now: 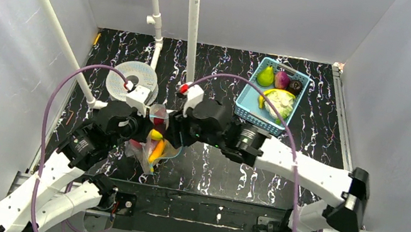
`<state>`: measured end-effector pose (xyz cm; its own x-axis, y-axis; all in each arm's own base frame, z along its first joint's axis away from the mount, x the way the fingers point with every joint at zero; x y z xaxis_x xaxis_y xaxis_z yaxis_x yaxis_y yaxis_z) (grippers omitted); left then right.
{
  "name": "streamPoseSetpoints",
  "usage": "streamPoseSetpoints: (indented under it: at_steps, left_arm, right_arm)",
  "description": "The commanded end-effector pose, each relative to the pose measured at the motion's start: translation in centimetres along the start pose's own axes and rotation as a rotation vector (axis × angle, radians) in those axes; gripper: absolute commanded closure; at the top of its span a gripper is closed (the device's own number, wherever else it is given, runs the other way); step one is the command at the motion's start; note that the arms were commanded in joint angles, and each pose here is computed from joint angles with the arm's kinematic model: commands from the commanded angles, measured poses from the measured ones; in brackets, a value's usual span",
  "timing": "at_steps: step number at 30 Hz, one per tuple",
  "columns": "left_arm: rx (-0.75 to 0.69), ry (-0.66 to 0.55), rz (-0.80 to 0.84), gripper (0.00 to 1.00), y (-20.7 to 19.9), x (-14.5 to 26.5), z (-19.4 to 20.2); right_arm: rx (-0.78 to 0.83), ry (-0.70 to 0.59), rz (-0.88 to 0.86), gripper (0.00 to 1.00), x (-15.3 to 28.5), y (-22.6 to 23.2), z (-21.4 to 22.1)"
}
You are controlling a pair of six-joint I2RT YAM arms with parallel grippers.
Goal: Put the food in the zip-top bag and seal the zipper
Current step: Adjust the fake fruit in the zipper food storage bag, then pick up the fake fruit from the bin.
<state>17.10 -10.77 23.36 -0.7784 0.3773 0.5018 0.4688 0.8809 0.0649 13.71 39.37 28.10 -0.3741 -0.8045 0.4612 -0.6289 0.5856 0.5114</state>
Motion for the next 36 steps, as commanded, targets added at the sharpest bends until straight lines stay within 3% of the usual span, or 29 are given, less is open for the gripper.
streamPoseSetpoints:
  at_steps: [1, 7, 13, 19, 24, 30, 36]
  left_arm:
    - [-0.003, 0.0, -0.006, 1.0, 0.1, -0.2, 0.1]
    - [-0.005, 0.007, 0.004, 1.0, 0.0, -0.4, 0.0]
    - [-0.005, -0.001, 0.0, 1.0, 0.0, -0.2, 0.0]
    - [-0.003, -0.008, 0.001, 1.0, 0.1, 0.0, -0.1]
    - [-0.002, -0.017, 0.014, 1.0, -0.1, 0.2, -0.2]
    - [-0.001, -0.027, 0.013, 1.0, -0.1, 0.4, -0.3]
    - [0.001, -0.03, 0.019, 1.0, -0.1, 0.4, -0.4]
  right_arm:
    - [0.009, -0.162, 0.072, 0.4, 2.9, -2.7, -2.8]
    - [-0.088, -0.337, 0.306, 0.32, 6.1, -11.7, -6.1]
    - [-0.185, -0.393, 0.612, 0.28, 7.7, -20.9, -8.9]
    - [-0.251, -0.236, 0.883, 0.3, 5.8, -29.1, -10.4]
    - [-0.249, -0.101, 0.996, 0.47, 3.6, -33.3, -10.2]
    - [-0.256, 0.022, 1.04, 0.53, 1.8, -37.0, -8.3]
    - [-0.315, 0.093, 1.021, 0.5, 1.5, -39.9, -6.3]
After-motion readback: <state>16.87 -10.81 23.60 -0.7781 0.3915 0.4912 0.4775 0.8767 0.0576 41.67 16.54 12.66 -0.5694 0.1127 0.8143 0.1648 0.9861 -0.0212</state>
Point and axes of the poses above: each gripper's point midway between its finger pads, its own x axis back along the fingers, its own y axis along the line the jaws close on, z = x × y, the point moved 4 cm from there along x, back along the fingers, and after that the axes turned 14 degrees about -x, right-handed, at the moved point
